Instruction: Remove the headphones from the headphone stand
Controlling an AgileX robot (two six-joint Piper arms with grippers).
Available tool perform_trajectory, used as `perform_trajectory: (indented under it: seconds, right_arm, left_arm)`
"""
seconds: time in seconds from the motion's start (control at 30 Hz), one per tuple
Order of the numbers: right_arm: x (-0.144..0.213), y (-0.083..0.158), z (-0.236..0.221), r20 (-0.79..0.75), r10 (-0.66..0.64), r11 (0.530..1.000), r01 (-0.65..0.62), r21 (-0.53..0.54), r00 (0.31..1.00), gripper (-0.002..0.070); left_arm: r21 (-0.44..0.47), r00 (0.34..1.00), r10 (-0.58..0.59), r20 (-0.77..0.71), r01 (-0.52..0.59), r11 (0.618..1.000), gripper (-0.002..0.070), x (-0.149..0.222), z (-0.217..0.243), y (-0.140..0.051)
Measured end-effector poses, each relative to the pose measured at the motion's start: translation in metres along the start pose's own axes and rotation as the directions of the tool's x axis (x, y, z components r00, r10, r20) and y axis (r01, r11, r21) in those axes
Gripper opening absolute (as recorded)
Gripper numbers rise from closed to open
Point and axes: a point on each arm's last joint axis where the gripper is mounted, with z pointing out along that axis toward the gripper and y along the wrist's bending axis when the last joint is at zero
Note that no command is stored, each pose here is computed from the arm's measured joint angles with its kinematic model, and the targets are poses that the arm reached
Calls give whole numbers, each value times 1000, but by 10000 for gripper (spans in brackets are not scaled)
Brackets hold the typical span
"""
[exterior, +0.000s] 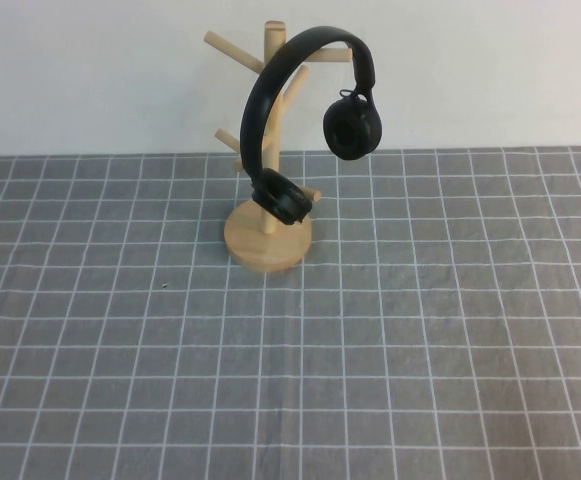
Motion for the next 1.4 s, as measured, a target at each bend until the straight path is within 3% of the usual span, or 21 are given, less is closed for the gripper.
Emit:
perform_trajectory:
  seconds: [0.13,0.37,0.57,0.67,0.77,1.0,1.1,1.23,1.3,1.4]
  right_arm:
    - [1,1,0,-9,58,998,-58,-9,998,-9]
    - [-24,43,3,-271,-79,996,66,-57,959,-8]
    - [-54,75,38,-615,-192,976,215,-37,765,-8]
    - [-61,81,61,-710,-216,966,251,-57,670,-8]
    - [-64,86,86,-757,-216,969,234,-86,617,-8]
    - [-63,124,132,-759,-315,949,165,-270,570,-8]
    - [-49,156,150,-733,-395,913,148,-381,554,-8]
    - [-23,204,172,-692,-415,883,78,-463,591,0]
    - [-12,223,180,-675,-417,872,56,-487,608,30]
    - [1,246,193,-658,-401,865,27,-501,637,140]
  left_arm:
    - [0,1000,0,0,0,1000,-4,0,0,0]
    - [0,1000,0,0,0,1000,-4,0,0,0]
    - [0,1000,0,0,0,1000,-4,0,0,0]
    - [0,1000,0,0,0,1000,-4,0,0,0]
    - [0,1000,0,0,0,1000,-4,0,0,0]
    - [0,1000,0,0,0,1000,-4,0,0,0]
    - [0,1000,0,0,0,1000,-4,0,0,0]
    - [0,1000,0,0,0,1000,-4,0,0,0]
    - [0,1000,0,0,0,1000,-4,0,0,0]
    - [0,1000,0,0,0,1000,-4,0,0,0]
